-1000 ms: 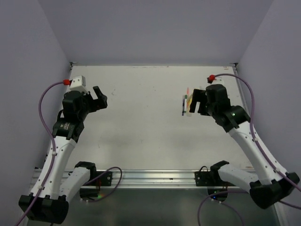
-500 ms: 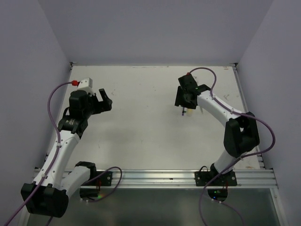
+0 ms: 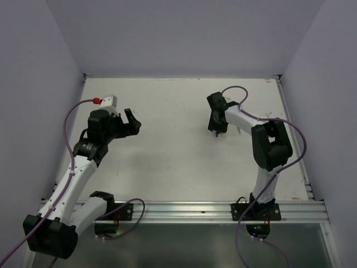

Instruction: Open the pen caps

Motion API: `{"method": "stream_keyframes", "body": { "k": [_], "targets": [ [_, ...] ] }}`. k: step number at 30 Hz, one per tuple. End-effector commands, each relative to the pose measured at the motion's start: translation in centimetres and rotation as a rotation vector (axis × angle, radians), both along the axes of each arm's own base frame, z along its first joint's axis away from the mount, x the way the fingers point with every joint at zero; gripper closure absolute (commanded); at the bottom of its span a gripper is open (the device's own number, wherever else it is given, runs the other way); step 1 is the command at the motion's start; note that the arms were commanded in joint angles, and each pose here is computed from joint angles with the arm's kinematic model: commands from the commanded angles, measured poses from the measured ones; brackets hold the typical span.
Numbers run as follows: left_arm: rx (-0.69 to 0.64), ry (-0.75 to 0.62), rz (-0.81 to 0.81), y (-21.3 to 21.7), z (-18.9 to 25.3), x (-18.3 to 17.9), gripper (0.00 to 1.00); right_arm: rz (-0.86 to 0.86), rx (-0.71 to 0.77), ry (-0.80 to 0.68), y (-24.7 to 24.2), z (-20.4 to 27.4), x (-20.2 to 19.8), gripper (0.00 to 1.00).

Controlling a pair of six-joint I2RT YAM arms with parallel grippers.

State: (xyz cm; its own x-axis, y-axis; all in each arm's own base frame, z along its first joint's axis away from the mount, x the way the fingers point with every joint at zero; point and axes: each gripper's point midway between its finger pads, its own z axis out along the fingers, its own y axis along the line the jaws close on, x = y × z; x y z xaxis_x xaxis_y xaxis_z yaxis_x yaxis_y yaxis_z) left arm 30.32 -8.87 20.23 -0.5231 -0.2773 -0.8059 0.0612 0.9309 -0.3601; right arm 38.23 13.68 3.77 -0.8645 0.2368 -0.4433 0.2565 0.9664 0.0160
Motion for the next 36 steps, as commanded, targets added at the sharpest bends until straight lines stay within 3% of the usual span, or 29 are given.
{"method": "stream_keyframes", "body": {
  "k": [1, 12, 20, 25, 27, 36],
  "targets": [
    [-0.046, -0.025, -0.029, -1.0, 0.7, 0.4, 0.00, -0.052, 0.017, -0.069, -0.4, 0.5, 2.0, 0.58],
    [-0.022, -0.021, -0.027, -0.8, 0.7, 0.7, 0.00, -0.031, 0.000, -0.005, -0.3, -2.7, 1.7, 0.67],
    [-0.039, -0.023, -0.046, -1.3, 0.7, 1.1, 0.00, -0.010, -0.037, 0.023, -0.7, -4.7, 2.2, 0.66],
    [-0.067, -0.026, -0.073, -2.1, 1.1, 1.5, 0.00, 0.076, -0.053, 0.025, -0.1, -5.2, 3.1, 0.91],
    [-0.082, -0.029, -0.080, -2.4, 1.4, 1.8, 0.00, 0.118, -0.024, 0.008, 1.0, -4.8, 3.5, 1.00],
    [-0.199, -0.047, -0.149, -5.0, 3.3, 3.8, 0.00, 0.433, 0.149, -0.271, 10.1, 3.7, 3.0, 1.00]
  ]
}}
